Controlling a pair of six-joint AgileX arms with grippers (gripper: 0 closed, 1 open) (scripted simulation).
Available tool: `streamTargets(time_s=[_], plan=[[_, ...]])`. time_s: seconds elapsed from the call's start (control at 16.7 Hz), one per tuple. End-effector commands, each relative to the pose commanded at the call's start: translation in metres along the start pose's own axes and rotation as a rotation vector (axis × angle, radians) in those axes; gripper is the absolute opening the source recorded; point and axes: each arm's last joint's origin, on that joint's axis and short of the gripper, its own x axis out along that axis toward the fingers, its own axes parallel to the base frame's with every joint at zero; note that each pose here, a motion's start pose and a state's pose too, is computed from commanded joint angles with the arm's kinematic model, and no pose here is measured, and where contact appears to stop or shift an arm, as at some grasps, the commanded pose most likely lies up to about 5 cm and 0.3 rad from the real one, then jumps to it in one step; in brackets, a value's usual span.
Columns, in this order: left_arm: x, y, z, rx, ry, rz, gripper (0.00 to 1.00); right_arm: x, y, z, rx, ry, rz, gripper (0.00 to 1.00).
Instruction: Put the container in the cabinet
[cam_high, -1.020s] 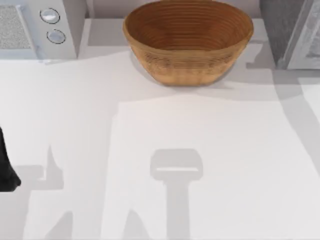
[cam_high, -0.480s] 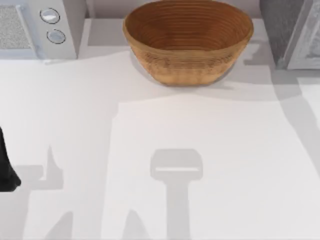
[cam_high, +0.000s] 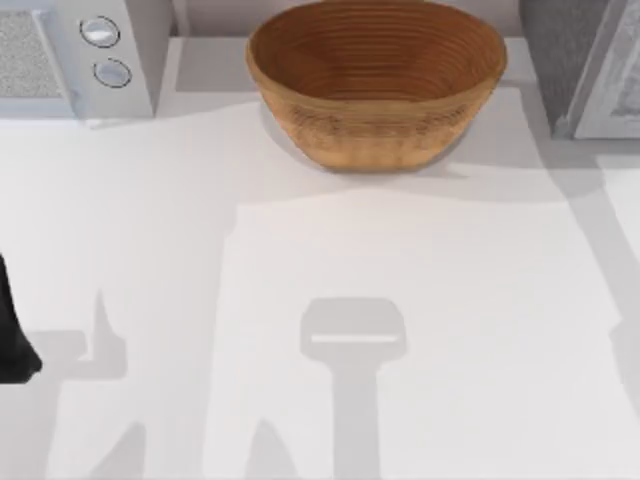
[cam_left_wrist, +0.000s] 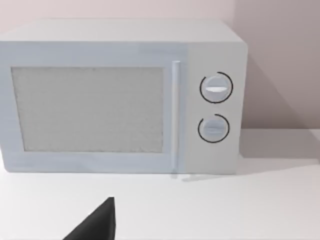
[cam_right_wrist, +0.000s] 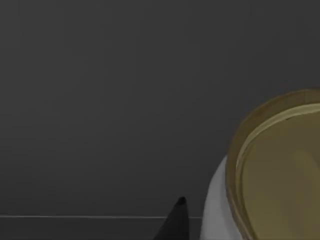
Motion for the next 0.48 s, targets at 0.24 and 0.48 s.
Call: streamTargets(time_s=[0.24, 0.48], plan=[[0.0, 0.0, 0.0, 0.0, 0.0, 0.0, 1.0, 0.035, -0.003, 0.011, 0.005, -0.04, 0.0, 0.0], [0.0, 0.0, 0.0, 0.0, 0.0, 0.0, 1.0, 0.063, -0.006, 0.002, 0.004, -0.032, -0.001, 0.0]])
